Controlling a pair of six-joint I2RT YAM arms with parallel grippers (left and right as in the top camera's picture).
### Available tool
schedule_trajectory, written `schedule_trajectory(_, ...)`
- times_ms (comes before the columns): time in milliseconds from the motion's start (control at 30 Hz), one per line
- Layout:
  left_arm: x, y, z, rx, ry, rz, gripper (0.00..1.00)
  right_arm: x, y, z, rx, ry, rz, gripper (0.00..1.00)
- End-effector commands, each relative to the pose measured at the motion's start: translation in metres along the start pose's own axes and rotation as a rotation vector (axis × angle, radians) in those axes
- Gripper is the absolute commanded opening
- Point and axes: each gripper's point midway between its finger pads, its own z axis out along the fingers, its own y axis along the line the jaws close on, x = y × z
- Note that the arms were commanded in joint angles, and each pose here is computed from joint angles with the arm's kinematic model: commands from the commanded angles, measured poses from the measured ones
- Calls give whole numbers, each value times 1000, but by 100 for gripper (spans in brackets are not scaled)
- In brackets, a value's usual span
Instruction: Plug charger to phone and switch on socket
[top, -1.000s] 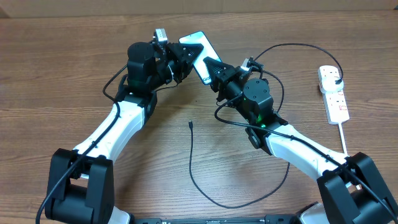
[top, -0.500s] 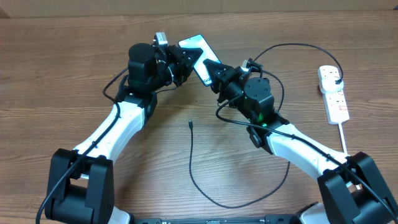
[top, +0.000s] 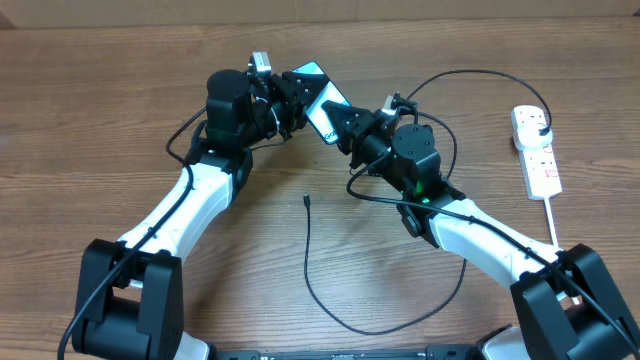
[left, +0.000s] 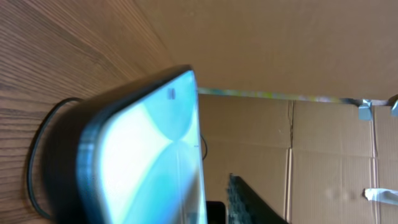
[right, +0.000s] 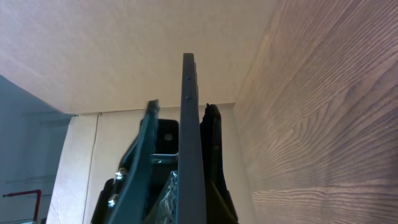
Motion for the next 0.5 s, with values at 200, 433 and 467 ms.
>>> schedule_trajectory(200, 9, -30, -2, 71, 33, 76, 5, 33, -17, 1, 48, 159, -20, 4)
schedule_trajectory(433, 5, -29, -4, 70, 23, 73, 4, 36, -13, -4, 14, 226, -226, 100)
schedule_trajectory(467, 2, -28, -5, 69, 19, 73, 4, 31, -11, -7, 9, 229, -269, 100)
